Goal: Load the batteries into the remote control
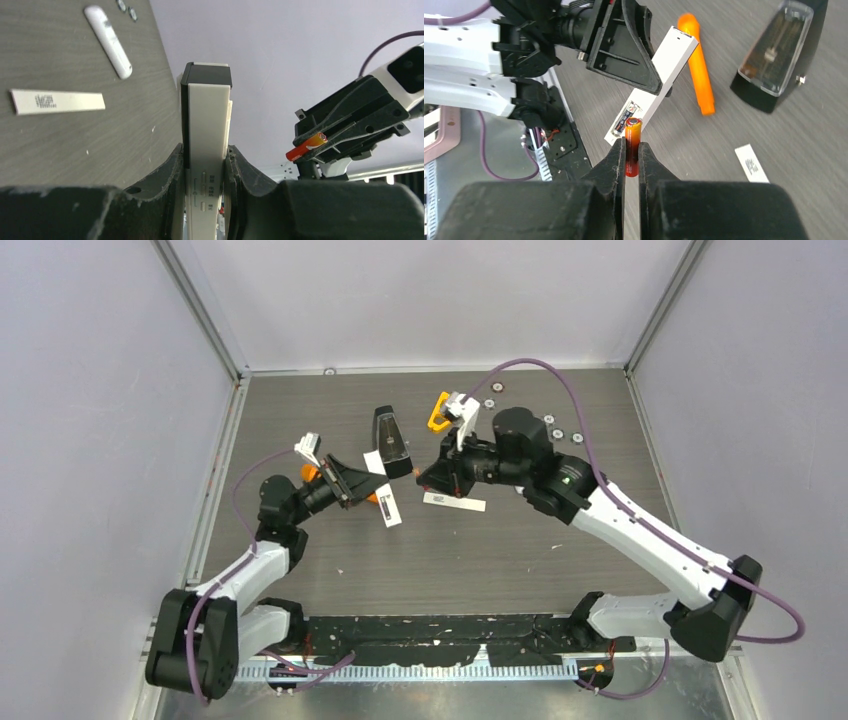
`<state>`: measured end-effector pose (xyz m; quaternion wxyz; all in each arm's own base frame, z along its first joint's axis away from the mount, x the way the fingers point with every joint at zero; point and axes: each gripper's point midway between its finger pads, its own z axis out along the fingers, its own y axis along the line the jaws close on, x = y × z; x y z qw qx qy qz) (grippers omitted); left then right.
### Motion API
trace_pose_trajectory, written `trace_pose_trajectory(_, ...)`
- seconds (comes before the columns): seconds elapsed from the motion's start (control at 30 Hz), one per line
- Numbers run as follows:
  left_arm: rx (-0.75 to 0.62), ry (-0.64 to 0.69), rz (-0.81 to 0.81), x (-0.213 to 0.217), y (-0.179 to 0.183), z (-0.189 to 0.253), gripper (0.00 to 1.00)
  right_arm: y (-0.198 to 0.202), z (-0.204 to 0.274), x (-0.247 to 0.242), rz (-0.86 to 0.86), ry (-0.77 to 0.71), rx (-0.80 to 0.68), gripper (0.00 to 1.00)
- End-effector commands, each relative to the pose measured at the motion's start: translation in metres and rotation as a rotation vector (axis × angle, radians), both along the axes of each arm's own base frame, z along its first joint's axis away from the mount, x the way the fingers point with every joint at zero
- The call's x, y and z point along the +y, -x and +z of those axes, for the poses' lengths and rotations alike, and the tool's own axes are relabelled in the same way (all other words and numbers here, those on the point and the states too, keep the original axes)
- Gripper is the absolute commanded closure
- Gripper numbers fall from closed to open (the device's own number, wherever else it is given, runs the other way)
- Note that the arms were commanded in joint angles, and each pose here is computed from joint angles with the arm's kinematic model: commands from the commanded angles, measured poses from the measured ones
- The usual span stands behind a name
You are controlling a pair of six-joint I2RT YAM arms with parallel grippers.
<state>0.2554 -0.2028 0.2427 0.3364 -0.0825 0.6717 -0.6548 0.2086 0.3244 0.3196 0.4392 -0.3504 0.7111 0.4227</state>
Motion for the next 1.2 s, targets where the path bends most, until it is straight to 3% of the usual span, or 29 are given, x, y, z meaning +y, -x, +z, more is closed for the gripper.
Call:
trace_pose_trajectory(0.0,-0.069,0.087,-0.017,-0.007,0.006,0.016,1.00,-0.005,-0.024,-0.002,-0.130,0.164,0.097,0.94)
trace_pose_trajectory(0.33,0.011,0.134,0.087,-0.013,-0.007,-0.006,1.00,0.010,-0.056,0.010,-0.187,0.369,0.323,0.94)
trace_pose_trajectory(0.73,0.102,0.186,0.167,-0.004,-0.013,-0.018,1.00,0.007,-0.055,0.024,-0.221,0.448,0.357,0.93)
trace_pose_trajectory(1.17,0.110,0.189,0.157,-0.005,-0.011,-0.019,1.00,-0.002,-0.074,0.037,-0.240,0.521,0.364,0.92)
